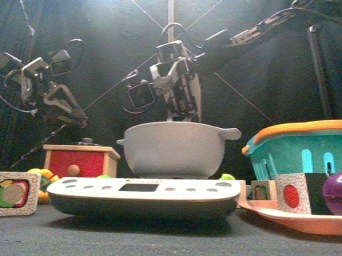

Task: Place apple in bowl

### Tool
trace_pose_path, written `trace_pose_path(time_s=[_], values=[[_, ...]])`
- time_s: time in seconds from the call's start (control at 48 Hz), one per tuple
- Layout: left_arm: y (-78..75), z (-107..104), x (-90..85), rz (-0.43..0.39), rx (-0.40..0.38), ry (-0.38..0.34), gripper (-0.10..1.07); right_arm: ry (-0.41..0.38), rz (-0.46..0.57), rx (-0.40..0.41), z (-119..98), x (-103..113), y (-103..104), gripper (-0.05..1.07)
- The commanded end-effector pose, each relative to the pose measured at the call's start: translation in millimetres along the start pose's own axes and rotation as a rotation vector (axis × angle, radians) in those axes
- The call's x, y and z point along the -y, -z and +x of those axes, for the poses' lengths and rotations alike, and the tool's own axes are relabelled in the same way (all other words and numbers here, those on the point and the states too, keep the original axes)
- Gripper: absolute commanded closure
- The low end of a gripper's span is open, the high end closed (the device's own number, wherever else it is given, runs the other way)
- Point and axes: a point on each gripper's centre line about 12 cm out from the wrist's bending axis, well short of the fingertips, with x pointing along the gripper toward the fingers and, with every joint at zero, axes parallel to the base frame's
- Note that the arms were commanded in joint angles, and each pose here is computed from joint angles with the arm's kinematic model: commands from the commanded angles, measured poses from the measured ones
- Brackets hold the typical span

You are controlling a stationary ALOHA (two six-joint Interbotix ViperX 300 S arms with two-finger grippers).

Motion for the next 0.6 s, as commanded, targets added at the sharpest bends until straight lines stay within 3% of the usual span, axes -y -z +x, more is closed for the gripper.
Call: trace_pose_path(time_s=[0.0, 0.583], values=[[-4.8, 0.7, 0.0, -0.002, 0.010, -0.002, 0.31, 0.004, -0.045, 0.029, -16.3, -18.0, -2.0, 0.08], [-4.9, 0.7, 0.4, -0.003, 0.011, -0.001, 0.31, 0.046, -0.055, 0.045, -18.4, -22.6, 3.5, 0.09]])
